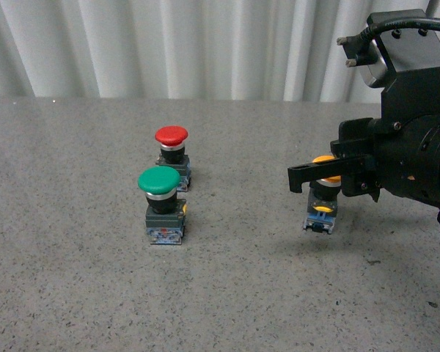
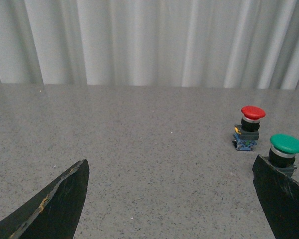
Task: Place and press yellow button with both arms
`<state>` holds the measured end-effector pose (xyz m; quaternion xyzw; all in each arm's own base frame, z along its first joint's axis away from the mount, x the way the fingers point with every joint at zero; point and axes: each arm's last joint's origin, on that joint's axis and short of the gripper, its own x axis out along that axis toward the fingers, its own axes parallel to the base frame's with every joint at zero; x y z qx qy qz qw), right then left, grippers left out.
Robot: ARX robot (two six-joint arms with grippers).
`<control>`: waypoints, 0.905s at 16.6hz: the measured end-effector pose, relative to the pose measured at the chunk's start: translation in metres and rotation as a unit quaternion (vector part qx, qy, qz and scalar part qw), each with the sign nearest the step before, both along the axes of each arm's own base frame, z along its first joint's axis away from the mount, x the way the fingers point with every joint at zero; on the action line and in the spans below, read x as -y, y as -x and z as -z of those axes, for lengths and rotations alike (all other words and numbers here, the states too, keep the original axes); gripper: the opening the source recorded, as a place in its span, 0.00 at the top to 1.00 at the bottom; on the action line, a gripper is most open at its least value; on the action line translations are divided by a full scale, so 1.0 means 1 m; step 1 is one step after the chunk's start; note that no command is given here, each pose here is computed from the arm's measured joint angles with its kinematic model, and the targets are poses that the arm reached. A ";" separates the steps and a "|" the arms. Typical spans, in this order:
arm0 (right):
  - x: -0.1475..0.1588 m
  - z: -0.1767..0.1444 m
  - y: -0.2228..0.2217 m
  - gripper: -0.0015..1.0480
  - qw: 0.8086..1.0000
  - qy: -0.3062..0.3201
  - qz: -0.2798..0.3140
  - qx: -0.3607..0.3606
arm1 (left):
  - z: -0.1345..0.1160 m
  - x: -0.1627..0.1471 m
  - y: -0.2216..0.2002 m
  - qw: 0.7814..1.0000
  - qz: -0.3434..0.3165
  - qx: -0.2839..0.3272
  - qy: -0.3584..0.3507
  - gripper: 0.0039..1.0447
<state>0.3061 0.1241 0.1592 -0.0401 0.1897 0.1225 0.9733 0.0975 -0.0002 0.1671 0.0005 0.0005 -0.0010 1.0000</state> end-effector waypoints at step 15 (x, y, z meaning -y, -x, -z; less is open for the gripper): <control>-0.008 -0.001 0.015 0.98 0.997 -0.045 -0.039 0.044 | 0.000 0.000 0.000 1.000 0.000 0.000 0.000 0.06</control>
